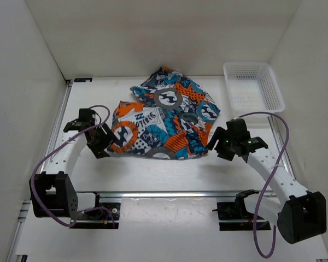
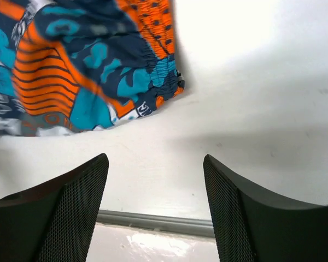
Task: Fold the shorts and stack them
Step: Flatten the shorts out, then fold the shorts
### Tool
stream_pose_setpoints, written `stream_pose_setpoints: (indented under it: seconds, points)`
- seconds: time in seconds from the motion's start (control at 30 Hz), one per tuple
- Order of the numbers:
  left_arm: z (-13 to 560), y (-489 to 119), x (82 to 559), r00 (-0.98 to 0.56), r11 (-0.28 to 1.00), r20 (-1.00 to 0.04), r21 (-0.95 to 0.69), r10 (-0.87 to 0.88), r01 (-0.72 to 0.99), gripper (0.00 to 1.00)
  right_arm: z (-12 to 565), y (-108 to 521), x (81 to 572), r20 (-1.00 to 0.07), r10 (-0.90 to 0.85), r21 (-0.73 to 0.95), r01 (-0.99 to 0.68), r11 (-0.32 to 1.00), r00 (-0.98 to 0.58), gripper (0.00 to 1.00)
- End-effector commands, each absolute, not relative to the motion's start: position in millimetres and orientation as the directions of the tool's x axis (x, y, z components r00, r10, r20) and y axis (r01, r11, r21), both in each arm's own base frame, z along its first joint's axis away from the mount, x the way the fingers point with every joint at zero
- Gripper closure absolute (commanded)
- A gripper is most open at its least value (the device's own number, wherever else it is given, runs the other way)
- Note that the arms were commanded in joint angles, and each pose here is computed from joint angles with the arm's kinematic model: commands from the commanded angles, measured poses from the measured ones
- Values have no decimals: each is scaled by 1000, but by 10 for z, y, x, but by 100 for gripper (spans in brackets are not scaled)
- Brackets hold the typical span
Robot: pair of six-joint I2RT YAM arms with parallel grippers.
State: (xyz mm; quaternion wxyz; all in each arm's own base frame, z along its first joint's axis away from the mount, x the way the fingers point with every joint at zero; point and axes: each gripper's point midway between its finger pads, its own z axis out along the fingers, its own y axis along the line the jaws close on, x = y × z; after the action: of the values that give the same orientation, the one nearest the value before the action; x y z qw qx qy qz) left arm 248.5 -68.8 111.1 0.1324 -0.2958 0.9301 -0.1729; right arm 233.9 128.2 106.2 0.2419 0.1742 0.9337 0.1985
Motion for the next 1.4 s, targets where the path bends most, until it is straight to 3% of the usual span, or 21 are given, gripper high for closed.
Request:
stream_pose_setpoints:
  seconds: [0.0,0.1,0.17,0.47,0.73,0.87,0.9,1.03,1.23,1.37]
  points:
    - [1368,-640,2654,-763,782,-275,-438,-585,-443,12,1300,1209,2391,-440,486,484,256,837,-755,25]
    - [1331,-506,2677,-740,793,-316,-383,-594,-473,16,1424,1118,2340,-473,505,482,268,834,-722,25]
    - [1105,-338,2554,-695,737,-262,-348,-670,-579,23,1391,1082,2293,-472,504,469,279,838,-723,25]
    - [590,-268,2308,-638,636,-104,-298,-763,-712,16,933,1296,1929,-283,564,572,336,748,-775,20]
    - [314,-350,2662,-628,616,-64,-297,-776,-730,20,839,1306,2021,-284,567,559,346,753,-773,19]
    - [162,-326,2693,-635,626,-47,-237,-771,-743,33,744,1393,2115,-243,593,582,373,722,-768,19]
    - [139,-326,2683,-636,626,-41,-231,-771,-745,48,734,1404,2148,-246,593,585,371,722,-767,19]
    - [139,-320,2727,-642,633,-49,-237,-765,-737,89,619,1501,2333,-214,626,609,398,686,-750,20]
    - [335,-329,2817,-652,648,-99,-294,-752,-703,89,306,1641,2447,-140,625,577,449,682,-768,27]
    - [418,-340,2838,-657,655,-117,-319,-745,-686,89,262,1708,2627,-192,626,556,442,704,-756,33]
